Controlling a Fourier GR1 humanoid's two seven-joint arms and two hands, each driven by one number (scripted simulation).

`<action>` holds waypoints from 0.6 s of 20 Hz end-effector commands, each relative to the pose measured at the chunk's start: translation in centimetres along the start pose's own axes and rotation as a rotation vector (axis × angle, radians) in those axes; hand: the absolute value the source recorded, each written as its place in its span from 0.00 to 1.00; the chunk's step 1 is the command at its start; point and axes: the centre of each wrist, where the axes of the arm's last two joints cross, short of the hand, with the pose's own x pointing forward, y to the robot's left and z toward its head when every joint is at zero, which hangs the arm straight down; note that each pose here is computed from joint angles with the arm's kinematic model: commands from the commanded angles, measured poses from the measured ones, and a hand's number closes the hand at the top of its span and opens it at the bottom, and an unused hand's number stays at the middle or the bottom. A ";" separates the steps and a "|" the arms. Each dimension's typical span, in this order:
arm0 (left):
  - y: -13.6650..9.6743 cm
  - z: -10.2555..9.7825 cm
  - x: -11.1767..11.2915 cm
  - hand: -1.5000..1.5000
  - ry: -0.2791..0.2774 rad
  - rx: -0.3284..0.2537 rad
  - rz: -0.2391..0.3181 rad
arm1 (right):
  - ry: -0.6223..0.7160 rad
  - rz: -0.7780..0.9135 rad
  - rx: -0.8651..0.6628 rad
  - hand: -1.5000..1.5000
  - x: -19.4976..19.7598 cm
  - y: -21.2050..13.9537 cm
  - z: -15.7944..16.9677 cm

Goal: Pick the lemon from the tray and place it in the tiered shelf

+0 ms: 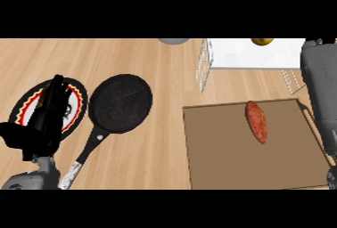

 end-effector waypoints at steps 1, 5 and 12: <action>0.0 1.0 -1.0 0.50 -0.003 0.013 -0.002 | 0.003 -0.067 -0.082 0.00 0.9 -2.9 -0.9; 1.2 0.1 -1.2 0.50 0.018 0.023 -0.026 | 0.074 -0.105 -0.175 0.00 0.9 -5.8 -1.0; 1.1 0.1 -0.1 0.50 0.021 0.046 0.001 | 0.174 -0.069 -0.209 0.00 -2.5 -15.2 0.9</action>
